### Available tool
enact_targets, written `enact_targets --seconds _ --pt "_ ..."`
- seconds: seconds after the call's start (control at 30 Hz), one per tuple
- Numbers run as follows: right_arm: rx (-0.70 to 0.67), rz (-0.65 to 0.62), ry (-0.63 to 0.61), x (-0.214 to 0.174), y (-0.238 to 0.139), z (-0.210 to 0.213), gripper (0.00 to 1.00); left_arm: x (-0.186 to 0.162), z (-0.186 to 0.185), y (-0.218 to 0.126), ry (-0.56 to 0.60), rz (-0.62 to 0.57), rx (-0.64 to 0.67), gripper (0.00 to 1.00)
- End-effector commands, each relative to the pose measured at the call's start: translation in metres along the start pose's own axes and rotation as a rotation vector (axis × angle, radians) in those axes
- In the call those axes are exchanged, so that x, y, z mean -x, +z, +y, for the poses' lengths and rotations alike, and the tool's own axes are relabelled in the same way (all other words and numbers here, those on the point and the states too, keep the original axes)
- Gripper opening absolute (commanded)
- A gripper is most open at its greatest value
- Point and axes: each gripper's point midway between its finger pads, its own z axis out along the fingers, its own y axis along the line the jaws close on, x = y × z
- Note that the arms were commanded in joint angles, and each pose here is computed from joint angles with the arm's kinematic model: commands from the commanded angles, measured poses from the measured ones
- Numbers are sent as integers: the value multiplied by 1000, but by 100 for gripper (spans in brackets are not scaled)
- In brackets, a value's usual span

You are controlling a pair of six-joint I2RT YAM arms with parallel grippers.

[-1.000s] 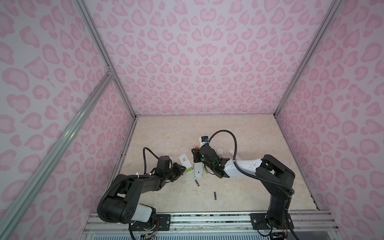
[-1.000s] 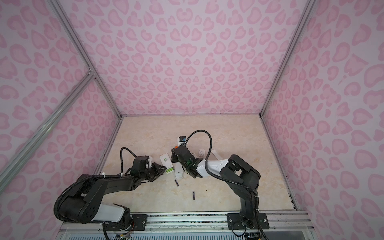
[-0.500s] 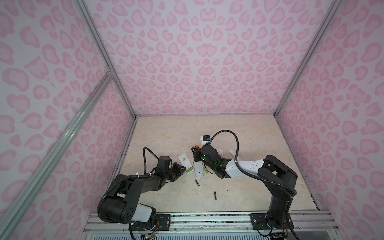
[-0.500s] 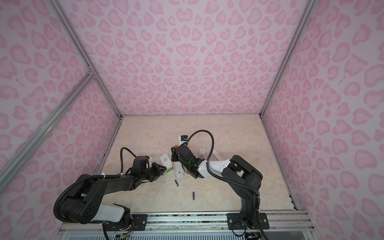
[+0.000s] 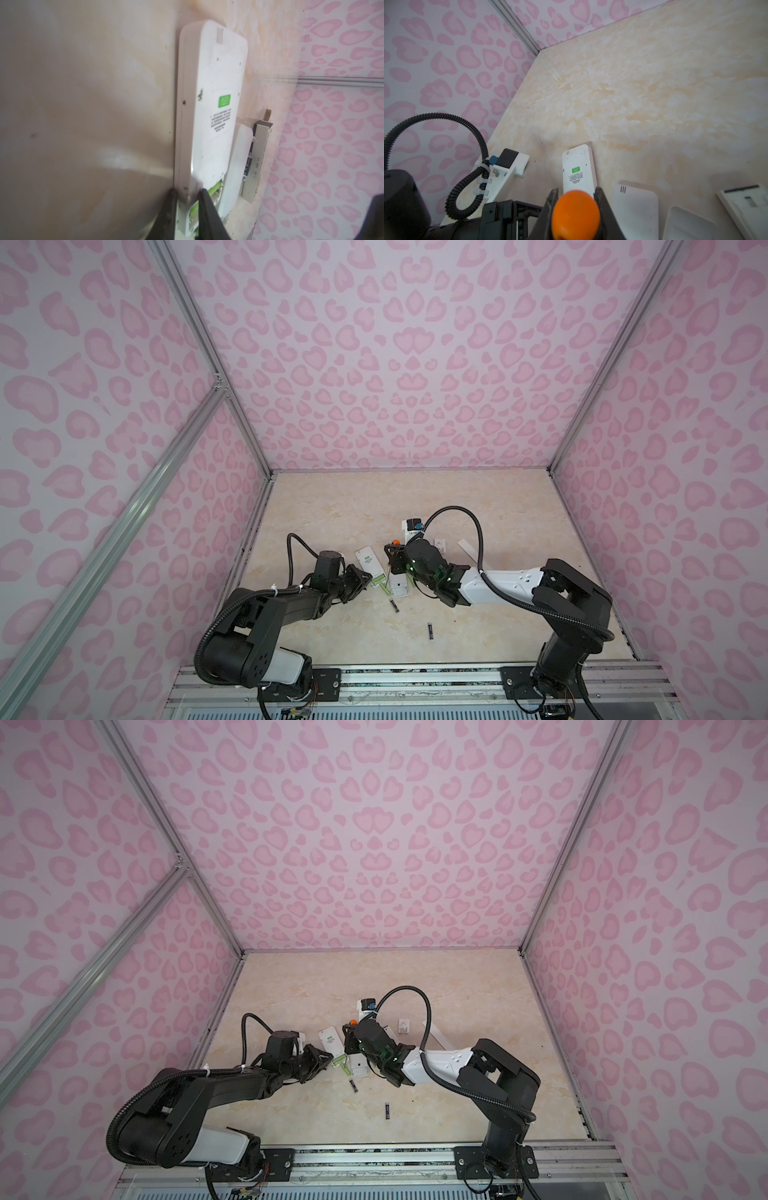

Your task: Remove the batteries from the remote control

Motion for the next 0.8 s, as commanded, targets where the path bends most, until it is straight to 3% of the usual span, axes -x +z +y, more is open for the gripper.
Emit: enact_targets --seconds 0.0,0.3,0.53,0.77 --pt "-41 -8 -21 0 -1 -11 0 -9 20 0 -25 30 85 21" --pt "-12 11 -95 -4 -1 8 0 -5 9 -7 13 17 68 22" --pt "-16 -11 -196 6 6 20 0 7 -2 -24 85 -30 102 35" --pt "-51 -15 -246 23 27 15 0 6 10 -46 112 -69 164 35"
